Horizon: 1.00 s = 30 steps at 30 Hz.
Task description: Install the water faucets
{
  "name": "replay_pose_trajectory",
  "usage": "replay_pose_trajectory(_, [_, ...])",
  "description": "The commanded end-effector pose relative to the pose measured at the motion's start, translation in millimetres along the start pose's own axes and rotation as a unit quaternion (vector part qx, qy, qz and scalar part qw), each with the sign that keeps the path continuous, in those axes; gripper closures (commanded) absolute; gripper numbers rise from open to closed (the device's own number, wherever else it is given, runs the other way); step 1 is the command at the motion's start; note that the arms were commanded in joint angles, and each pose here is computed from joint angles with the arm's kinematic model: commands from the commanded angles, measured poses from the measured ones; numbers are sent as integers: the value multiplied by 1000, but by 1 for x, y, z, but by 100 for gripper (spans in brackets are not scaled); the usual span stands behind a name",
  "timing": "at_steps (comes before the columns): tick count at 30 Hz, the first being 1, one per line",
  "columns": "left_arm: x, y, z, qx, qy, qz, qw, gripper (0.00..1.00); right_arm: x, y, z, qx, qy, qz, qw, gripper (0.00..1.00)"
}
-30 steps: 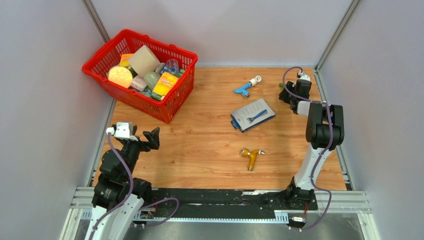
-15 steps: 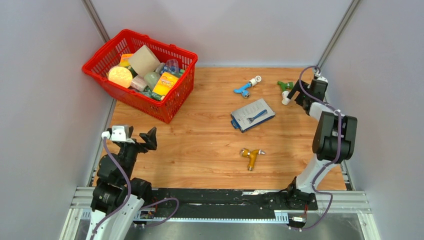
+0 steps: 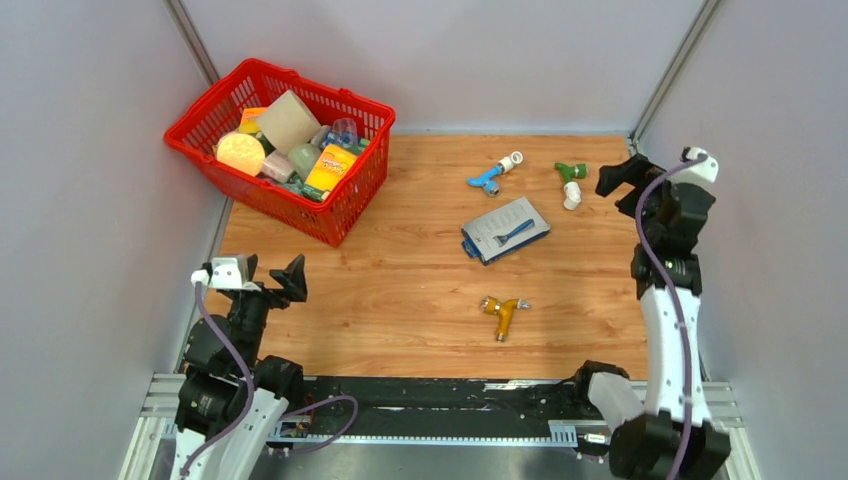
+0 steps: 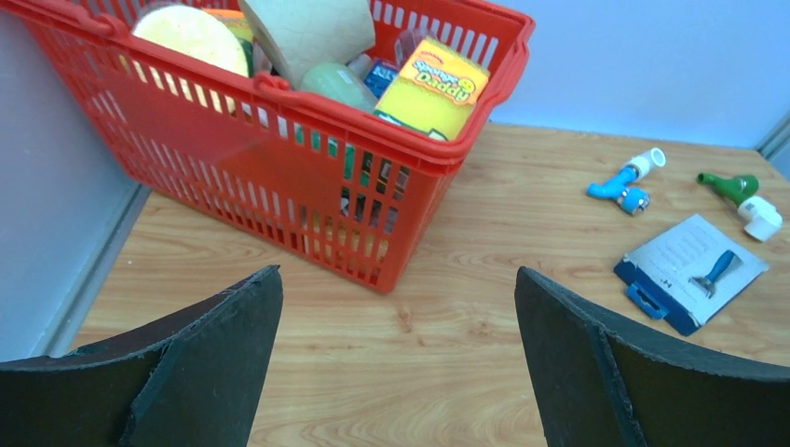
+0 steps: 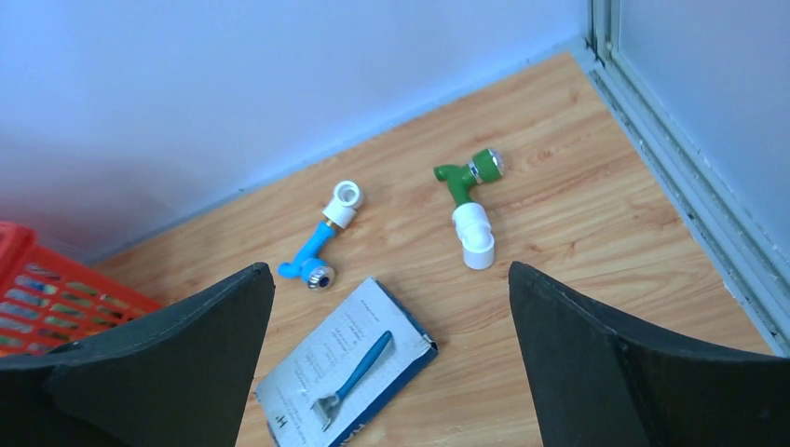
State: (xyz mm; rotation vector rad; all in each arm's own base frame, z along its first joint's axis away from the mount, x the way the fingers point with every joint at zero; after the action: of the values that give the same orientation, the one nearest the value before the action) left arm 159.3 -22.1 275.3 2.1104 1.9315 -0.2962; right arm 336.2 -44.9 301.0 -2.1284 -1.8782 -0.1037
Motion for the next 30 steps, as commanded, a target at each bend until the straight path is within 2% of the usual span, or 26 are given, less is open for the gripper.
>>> replay_pose_trajectory(1, [-2,-10,-35,-37,-15,-12,999,0,14,-58,-18,-54,-11,-18,998,0])
replay_pose_trajectory(3, [-1,-12,-43,-45,-34,-25,998,0,17,-92,-31,-96,-47,-16,994,0])
replay_pose_trajectory(6, [3,-15,-55,-54,-42,-48,997,0,14,-121,-32,-126,-77,10,989,0])
replay_pose_trajectory(11, [2,-11,-55,-41,-47,-60,996,0,4,-152,-25,-169,-108,55,978,0])
replay_pose_trajectory(17, [13,-6,-36,-40,-53,-83,994,0,-4,-171,-14,-221,-93,69,968,0])
replay_pose_trajectory(23, [23,-4,-20,-66,-77,-95,990,0,-12,-194,-19,-270,-72,82,957,0])
replay_pose_trajectory(30, [24,7,-2,-55,-86,-96,990,0,-16,-197,-19,-278,-68,93,954,0])
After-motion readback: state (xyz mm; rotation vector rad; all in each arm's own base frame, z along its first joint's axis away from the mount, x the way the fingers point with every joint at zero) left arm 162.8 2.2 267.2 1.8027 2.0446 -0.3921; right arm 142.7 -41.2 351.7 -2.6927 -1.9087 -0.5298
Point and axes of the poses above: each gripper's point midway between its finger pads, its own y axis out along the fingers, its own x axis along the line the jaws close on, z = x × y, the point moved 3 cm from there along -y, back along the fingers, and after that the axes turned 10 degrees about -y, right-handed, at the moved point
